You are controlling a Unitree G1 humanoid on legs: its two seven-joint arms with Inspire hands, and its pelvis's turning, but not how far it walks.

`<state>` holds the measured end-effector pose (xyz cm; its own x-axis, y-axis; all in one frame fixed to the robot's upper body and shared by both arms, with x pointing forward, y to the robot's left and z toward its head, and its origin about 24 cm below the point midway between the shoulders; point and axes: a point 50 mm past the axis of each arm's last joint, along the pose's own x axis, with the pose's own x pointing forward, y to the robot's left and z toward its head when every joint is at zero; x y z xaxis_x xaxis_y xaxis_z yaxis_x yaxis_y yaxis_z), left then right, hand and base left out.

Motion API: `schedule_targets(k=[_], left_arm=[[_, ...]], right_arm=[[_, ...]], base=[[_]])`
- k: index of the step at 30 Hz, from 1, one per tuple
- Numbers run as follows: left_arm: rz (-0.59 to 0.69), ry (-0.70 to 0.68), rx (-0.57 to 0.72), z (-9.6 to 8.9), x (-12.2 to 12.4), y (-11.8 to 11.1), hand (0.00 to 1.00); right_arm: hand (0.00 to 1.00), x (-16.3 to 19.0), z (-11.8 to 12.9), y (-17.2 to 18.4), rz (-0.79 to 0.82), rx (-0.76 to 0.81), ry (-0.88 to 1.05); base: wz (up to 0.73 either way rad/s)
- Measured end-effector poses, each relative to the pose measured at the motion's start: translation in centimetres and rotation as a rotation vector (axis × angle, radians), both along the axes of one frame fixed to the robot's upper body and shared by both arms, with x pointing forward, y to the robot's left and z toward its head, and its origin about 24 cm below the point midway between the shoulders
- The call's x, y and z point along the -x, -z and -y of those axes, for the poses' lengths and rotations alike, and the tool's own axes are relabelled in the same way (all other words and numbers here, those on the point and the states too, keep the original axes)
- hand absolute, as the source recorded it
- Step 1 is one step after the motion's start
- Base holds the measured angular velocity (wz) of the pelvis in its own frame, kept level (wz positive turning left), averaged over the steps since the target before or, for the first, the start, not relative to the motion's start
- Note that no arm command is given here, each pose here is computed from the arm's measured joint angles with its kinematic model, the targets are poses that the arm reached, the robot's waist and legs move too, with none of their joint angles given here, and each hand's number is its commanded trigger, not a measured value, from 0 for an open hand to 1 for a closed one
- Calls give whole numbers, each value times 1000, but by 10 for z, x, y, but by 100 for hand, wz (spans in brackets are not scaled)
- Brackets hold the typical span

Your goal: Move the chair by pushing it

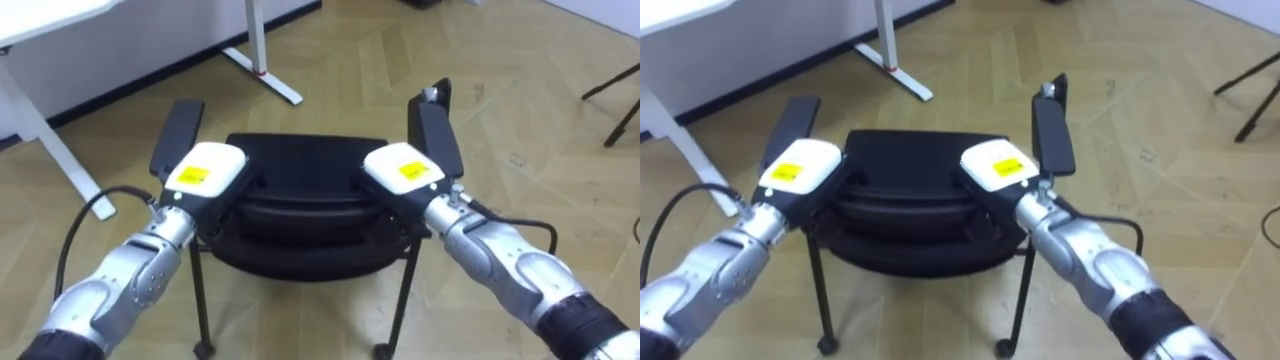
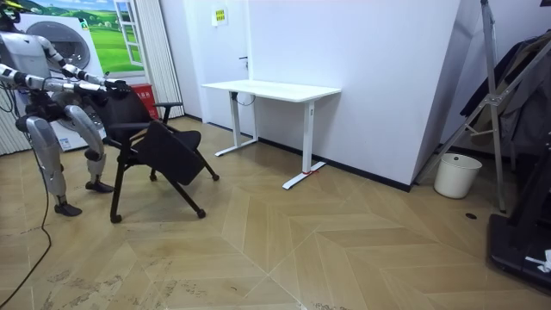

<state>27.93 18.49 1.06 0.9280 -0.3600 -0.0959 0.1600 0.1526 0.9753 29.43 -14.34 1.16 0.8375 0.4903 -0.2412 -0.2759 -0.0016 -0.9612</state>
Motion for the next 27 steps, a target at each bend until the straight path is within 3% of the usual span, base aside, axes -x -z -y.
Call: schedule_targets(k=[19, 27], left_arm=[[-2, 28, 8, 0, 7, -3, 100], [2, 26, -22, -13, 7, -5, 100]], right_arm=[[100, 12, 7, 0, 20, 5, -30], [100, 13, -7, 7, 9, -22, -38]], base=[[-3], [-6]])
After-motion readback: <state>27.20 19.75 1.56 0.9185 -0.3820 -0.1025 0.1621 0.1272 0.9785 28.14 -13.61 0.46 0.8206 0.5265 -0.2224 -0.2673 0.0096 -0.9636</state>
